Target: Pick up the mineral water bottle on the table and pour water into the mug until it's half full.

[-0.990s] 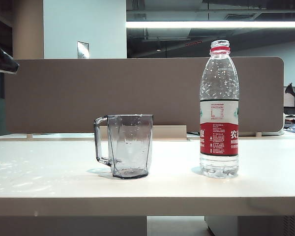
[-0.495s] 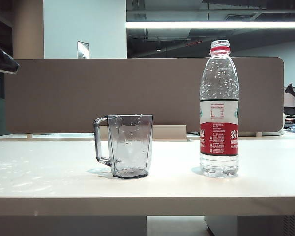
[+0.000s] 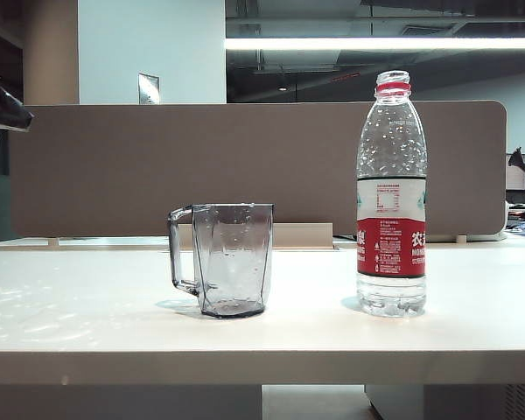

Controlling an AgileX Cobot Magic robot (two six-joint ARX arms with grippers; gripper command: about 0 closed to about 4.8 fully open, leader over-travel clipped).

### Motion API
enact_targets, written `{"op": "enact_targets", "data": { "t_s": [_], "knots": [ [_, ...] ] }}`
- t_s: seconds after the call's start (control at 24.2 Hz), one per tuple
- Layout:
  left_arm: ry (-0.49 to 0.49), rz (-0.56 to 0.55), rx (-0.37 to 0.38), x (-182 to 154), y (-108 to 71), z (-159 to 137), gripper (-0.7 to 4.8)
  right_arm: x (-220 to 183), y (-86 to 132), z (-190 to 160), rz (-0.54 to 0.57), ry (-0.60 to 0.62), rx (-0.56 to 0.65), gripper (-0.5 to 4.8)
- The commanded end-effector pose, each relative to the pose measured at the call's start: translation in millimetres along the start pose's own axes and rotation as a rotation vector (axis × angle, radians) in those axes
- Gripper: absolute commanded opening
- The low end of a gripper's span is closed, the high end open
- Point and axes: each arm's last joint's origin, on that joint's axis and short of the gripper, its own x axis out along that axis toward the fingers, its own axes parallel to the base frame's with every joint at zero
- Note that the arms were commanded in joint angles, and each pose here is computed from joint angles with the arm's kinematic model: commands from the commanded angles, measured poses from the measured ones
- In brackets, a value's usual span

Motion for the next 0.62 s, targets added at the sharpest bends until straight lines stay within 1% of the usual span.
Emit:
{"op": "enact_targets", "data": {
  "t_s": [0.04, 0.16, 0.29, 0.37, 0.41, 0.45, 0.49, 0.62],
  "knots": [
    [-0.015, 0.000, -0.001, -0.5, 0.0, 2.1, -0.01, -6.3, 15.3, 84.3, -0.030, -0.172, -0.367, 0.54],
    [-0.015, 0.000, -0.001, -0.4, 0.0, 2.0, -0.01, -1.4, 20.2, 126.4, -0.131, -0.179, -0.517, 0.54],
    [-0.014, 0.000, -0.001, -0.4, 0.0, 2.0, -0.01, 18.5, 22.1, 163.4, -0.265, -0.112, -0.641, 0.53],
    [-0.015, 0.000, -0.001, -0.4, 0.0, 2.0, -0.01, 37.0, 21.7, 179.7, -0.336, -0.050, -0.697, 0.52],
    [-0.014, 0.000, -0.001, -0.4, 0.0, 2.0, -0.01, 50.4, 21.3, 188.0, -0.369, -0.013, -0.732, 0.51],
    [-0.014, 0.000, -0.001, -0.4, 0.0, 2.0, -0.01, 74.3, 20.6, 198.8, -0.400, 0.042, -0.773, 0.43],
    [-0.015, 0.000, -0.001, -0.4, 0.0, 2.0, -0.01, 101.1, 20.2, 206.2, -0.388, 0.082, -0.779, 0.29],
    [-0.015, 0.000, -0.001, -0.4, 0.0, 2.0, -0.01, 152.7, 18.2, 212.2, -0.363, 0.132, -0.768, 0.20]
  ]
}}
